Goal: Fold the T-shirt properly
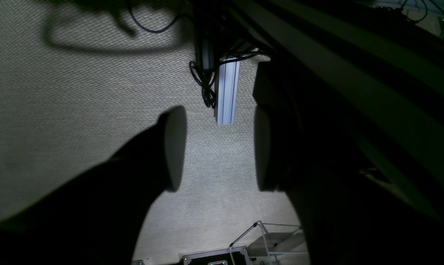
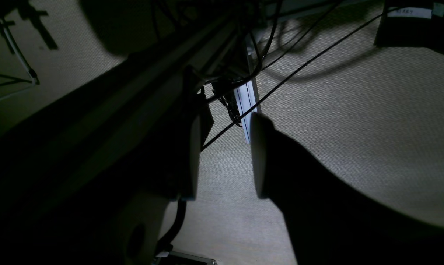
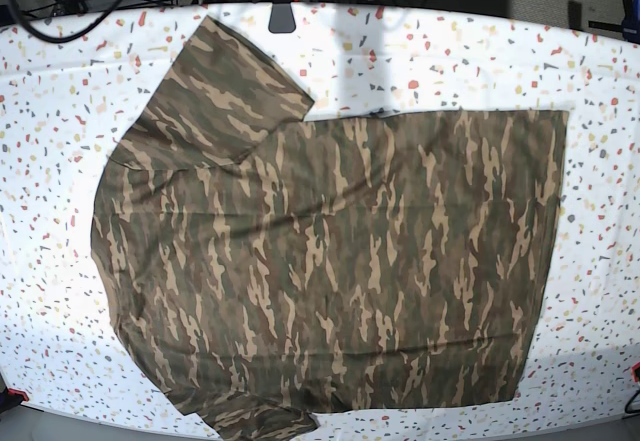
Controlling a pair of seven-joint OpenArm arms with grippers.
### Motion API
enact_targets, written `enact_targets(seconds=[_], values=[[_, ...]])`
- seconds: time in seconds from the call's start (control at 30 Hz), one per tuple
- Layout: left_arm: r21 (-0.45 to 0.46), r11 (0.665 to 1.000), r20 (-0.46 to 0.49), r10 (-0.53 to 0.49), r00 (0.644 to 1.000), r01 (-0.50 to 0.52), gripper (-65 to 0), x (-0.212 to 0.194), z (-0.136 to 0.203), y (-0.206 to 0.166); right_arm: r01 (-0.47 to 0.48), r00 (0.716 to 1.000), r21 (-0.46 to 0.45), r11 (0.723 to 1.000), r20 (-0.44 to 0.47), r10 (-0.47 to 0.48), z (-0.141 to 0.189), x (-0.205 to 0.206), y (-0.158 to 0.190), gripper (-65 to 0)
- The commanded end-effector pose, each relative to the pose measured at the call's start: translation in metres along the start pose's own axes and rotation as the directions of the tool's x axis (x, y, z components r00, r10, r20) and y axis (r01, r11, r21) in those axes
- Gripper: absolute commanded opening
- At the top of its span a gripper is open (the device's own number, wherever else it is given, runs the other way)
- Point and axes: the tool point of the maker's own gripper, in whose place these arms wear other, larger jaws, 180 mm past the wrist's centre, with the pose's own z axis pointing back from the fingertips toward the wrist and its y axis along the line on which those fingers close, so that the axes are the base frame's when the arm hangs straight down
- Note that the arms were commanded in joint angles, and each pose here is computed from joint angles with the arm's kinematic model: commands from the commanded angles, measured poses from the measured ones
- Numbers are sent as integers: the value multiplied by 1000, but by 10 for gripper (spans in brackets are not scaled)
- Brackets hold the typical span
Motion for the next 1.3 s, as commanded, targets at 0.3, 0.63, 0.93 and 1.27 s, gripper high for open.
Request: enact_targets(seconds=[0.3,0.63,0.93,1.27], values=[[-5,1000,737,-9,676,19,-358,127,58,-4,-3,1000,19,1000,11,3,0,7,5,-413],[9,1000,990,-8,143,-2,-358,137,158,2,-5,902,17,1000,432,-2,18,86,3,-413],[9,1000,989,-8,150,-4,-358,133,157,2,-15,860,-25,1000,510,25,31,108,-21,-413],[-3,1000,997,2,72,13,-358,151,172,-4,-18,859,-49,999,510,41,34,110,-36,-413]])
